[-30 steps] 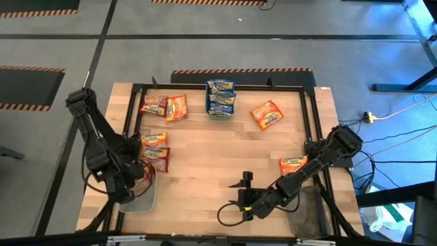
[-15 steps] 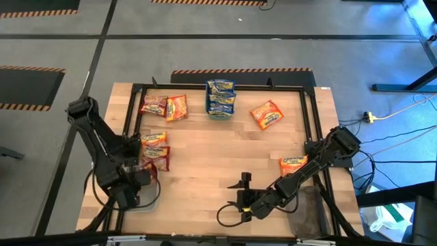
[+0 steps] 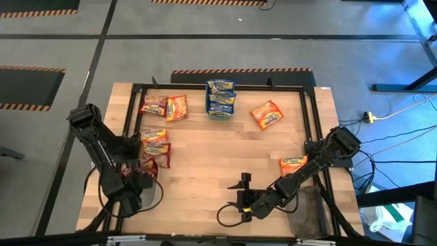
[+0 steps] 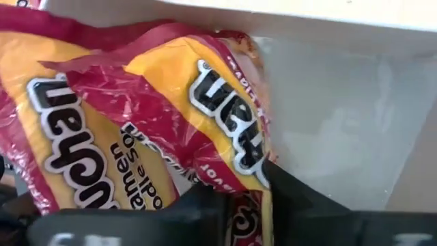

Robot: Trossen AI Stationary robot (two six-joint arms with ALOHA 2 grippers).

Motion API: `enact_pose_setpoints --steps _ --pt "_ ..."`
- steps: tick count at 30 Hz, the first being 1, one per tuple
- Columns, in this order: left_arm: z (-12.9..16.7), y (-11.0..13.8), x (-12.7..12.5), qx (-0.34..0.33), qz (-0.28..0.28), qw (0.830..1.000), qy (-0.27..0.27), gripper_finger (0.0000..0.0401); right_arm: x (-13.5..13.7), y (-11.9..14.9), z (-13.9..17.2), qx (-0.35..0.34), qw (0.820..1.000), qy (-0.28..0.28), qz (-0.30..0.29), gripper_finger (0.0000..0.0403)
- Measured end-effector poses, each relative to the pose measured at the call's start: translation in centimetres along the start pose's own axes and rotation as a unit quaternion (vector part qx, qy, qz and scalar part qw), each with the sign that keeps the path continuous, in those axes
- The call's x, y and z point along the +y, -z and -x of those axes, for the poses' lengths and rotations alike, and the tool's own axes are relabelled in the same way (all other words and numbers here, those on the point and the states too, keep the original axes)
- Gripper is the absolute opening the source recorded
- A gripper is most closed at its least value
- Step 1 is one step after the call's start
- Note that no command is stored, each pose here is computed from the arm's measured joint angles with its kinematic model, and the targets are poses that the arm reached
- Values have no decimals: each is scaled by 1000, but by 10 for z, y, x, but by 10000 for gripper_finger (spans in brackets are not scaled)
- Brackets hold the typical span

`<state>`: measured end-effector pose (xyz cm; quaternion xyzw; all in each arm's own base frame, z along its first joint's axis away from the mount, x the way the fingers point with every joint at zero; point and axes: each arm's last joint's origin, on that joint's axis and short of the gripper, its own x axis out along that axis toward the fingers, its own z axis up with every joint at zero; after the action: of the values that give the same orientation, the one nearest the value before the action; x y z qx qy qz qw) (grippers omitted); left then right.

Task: Sort Maruchan noodles
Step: Put the red noodle pack into the gray bin

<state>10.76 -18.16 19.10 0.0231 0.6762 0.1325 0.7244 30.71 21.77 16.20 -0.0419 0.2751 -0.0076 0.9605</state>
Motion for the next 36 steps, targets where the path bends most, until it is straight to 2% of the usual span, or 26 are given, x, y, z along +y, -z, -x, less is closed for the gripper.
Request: enact_pose_setpoints --steps 4,8,12,18,23,25,29,36 --pt "1 1 3 9 23 1000 -6 112 1 0 0 2 1000 -7 -5 243" --pt "1 1 4 47 29 998 3 144 1 0 0 4 1000 -12 -10 243" --pt "1 -3 8 68 35 997 7 150 1 0 0 5 1000 -16 -11 243" --pt "11 -7 19 58 52 996 33 151 1 0 0 4 1000 -16 -12 243" --pt "34 -11 36 41 72 994 71 151 1 0 0 5 1000 -17 -12 243" --pt "48 -14 44 23 86 992 88 151 1 0 0 6 1000 -21 -12 243" --pt "78 -21 61 -68 121 982 131 151 1 0 0 6 1000 -21 -12 244" --pt "105 -33 82 -229 175 945 153 151 3 -4 0 -14 999 -28 -21 244"
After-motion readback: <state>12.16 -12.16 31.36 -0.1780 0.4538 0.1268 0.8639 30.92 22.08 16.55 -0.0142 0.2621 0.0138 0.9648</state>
